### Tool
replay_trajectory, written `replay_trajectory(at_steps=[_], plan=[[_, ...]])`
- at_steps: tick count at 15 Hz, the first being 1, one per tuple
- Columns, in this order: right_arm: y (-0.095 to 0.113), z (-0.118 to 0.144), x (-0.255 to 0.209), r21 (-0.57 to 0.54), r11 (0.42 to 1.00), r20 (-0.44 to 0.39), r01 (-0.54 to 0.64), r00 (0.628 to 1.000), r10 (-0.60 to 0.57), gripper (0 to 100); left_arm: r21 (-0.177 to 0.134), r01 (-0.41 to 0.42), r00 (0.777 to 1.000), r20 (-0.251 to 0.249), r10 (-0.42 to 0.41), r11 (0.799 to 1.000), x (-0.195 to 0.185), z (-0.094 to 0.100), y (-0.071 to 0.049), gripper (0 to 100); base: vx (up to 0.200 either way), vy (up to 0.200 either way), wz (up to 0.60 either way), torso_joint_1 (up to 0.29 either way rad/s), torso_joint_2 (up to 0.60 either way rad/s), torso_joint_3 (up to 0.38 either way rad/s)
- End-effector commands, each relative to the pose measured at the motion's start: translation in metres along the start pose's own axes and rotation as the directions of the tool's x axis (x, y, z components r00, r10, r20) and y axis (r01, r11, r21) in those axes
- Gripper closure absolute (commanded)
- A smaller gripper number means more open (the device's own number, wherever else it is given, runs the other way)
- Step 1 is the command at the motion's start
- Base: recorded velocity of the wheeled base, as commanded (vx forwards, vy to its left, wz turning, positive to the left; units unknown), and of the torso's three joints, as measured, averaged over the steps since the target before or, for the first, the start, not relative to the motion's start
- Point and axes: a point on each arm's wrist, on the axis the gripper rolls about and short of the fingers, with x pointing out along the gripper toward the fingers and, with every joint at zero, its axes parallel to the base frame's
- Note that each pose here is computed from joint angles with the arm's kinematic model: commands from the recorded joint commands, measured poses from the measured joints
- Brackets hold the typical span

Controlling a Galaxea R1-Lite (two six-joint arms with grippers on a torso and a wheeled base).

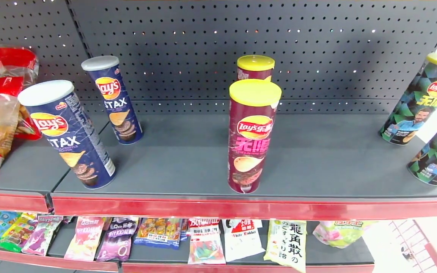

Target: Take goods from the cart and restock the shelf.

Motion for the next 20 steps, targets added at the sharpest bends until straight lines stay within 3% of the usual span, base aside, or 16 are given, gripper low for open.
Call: replay_trajectory(at_steps=[1,20], plan=[[0.0000,0.0000,0.0000,0.001,1.000,0.001,0.000,1.000,0.000,0,0.000,0.000,1.000,-0.002,0.000,1.000,0.0001,0.0000,0.0000,0,0.000,0.000,0.00,0.000,0.00,0.000],[0.0000,0.0000,0.0000,0.003,1.000,0.001,0.000,1.000,0.000,0,0.001,-0.001,1.000,-0.002,0.001,1.000,0.0001,0.0000,0.0000,0,0.000,-0.011,0.00,0.000,0.00,0.000]])
